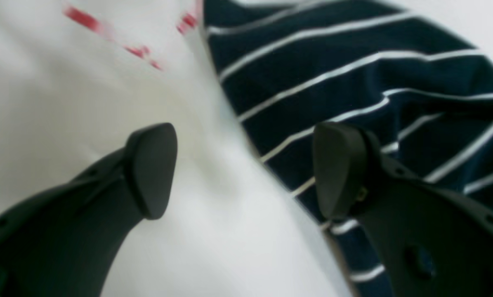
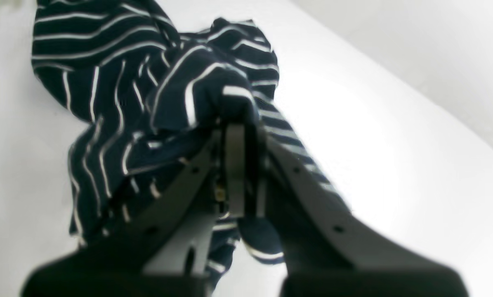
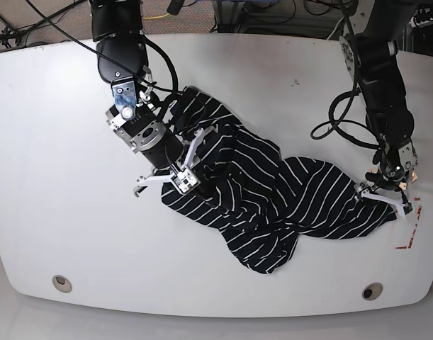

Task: Fold the T-shirt properly
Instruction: 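Reach the left gripper to the shirt edge and grasp it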

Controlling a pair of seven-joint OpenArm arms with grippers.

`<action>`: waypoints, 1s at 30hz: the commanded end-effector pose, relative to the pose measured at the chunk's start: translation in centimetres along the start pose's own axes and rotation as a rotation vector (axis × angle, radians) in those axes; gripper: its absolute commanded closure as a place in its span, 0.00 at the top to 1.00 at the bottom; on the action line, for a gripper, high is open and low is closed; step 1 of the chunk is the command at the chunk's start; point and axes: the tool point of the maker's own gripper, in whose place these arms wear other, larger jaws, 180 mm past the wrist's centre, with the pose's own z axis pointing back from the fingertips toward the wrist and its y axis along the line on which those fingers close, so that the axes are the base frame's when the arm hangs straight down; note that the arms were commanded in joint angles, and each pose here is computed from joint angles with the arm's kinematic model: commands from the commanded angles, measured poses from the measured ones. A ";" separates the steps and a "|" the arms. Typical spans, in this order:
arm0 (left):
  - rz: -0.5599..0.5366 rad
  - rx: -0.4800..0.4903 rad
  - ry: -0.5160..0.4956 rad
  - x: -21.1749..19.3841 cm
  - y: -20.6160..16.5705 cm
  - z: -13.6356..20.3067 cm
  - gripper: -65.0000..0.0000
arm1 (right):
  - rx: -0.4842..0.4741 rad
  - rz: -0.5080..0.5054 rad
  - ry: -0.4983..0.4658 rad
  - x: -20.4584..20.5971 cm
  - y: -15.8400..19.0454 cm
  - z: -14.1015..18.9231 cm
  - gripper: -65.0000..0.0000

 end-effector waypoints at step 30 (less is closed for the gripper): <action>0.002 -0.013 -0.234 9.0 -0.2 2.8 0.00 | -0.267 -0.087 -0.136 3.6 -12.3 4.3 0.00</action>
